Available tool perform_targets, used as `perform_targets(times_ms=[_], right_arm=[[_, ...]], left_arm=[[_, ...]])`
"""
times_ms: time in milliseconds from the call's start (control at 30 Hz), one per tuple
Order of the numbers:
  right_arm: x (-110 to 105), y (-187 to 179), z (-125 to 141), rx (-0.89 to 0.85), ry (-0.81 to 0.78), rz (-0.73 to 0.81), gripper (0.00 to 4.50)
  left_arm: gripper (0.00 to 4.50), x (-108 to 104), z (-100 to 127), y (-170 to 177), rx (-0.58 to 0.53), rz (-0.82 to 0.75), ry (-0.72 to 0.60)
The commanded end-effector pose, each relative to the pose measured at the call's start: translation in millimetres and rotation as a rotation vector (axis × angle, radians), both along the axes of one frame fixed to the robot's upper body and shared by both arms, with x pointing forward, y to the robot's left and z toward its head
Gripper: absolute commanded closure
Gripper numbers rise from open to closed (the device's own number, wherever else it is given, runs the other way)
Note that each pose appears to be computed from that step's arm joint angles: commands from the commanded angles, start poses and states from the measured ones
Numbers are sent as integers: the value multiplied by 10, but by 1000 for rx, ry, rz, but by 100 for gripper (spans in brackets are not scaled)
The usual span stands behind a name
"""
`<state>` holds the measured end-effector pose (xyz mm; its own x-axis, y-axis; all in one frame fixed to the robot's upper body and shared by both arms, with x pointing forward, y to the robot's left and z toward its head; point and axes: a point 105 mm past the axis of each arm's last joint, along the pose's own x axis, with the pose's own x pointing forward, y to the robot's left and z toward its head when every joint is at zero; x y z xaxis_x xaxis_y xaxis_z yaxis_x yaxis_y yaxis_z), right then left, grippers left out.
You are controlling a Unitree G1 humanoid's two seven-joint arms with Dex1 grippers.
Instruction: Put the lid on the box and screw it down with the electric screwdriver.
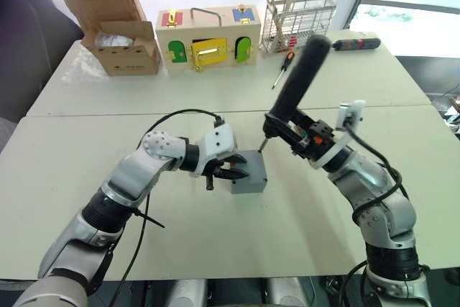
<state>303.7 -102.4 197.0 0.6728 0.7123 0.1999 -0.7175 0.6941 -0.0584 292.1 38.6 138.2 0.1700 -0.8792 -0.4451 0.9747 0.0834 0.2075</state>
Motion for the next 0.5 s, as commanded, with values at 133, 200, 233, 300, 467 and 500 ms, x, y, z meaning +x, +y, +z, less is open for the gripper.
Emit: perform_targets(times_ms=[133,200,233,300,467,500], right_arm=[[14,132,-281,-71,88,39,264],[16,122,-318,-80,95,38,264],[14,117,-326,-78,98,37,264],[13,105,-320,-56,107,35,264],[3,73,-393,-64,119,32,264],[6,76,-408,-71,118,33,264]], left_arm=[[297,15,-211,82,56,34,38],[297,25,-229,91,59,42,35],[297,24,-230,90,57,44,35],[297,15,-229,82,49,46,39],[297,10,-303,95,60,70,47],[297,18,-325,111,70,77,44]])
